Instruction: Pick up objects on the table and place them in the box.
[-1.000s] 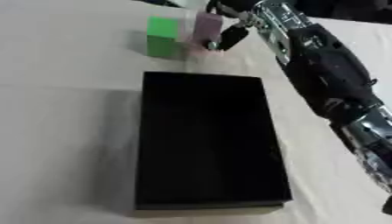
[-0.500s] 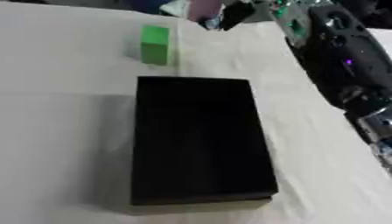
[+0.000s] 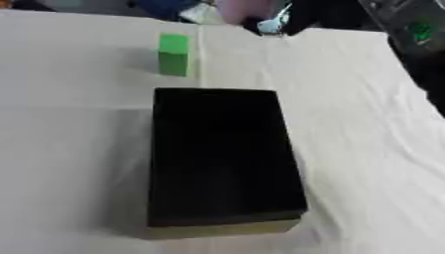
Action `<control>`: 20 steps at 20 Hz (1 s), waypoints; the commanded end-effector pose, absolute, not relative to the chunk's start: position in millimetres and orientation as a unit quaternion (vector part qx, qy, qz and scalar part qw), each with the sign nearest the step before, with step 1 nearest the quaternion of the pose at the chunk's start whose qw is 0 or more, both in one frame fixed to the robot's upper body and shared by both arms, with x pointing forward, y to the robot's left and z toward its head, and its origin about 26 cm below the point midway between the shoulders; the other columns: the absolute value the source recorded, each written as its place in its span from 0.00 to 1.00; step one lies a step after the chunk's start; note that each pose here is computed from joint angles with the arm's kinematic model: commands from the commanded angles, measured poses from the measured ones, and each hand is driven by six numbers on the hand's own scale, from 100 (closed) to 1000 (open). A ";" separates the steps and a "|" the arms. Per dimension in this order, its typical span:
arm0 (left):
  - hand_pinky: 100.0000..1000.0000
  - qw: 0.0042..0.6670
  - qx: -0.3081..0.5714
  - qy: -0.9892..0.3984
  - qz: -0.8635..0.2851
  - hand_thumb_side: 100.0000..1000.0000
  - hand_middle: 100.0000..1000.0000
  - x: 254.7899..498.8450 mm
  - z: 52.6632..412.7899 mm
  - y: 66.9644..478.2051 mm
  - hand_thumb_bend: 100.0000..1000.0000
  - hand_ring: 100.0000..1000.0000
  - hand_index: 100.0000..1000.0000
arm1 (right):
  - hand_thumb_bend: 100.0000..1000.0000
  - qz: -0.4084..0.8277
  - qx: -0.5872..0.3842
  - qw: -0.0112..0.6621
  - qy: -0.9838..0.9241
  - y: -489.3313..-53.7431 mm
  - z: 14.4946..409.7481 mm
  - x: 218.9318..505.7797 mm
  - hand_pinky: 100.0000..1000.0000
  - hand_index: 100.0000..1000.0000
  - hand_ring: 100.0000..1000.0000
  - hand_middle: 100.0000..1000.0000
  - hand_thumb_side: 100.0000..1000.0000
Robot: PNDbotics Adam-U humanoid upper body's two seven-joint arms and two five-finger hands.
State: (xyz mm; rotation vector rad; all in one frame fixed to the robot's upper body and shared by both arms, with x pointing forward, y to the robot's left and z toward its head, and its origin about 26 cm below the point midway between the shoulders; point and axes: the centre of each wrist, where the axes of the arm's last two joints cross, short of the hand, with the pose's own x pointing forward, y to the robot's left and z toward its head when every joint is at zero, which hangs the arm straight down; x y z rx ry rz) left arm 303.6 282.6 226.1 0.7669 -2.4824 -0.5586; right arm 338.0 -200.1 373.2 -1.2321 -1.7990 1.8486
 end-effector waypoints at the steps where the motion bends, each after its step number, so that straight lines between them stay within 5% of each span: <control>1: 0.75 0.220 0.284 -0.909 -0.212 1.00 0.79 301.0 237.7 284.3 0.08 0.76 0.80 | 0.00 0.643 -0.426 0.109 -0.627 -192.3 379.2 298.9 0.66 0.62 0.61 0.38 0.57; 20: 0.75 0.228 0.276 -0.909 -0.213 1.00 0.79 301.1 233.1 281.2 0.08 0.76 0.79 | 0.00 0.715 -0.350 0.137 -0.590 -165.2 311.9 293.3 0.65 0.62 0.60 0.39 0.63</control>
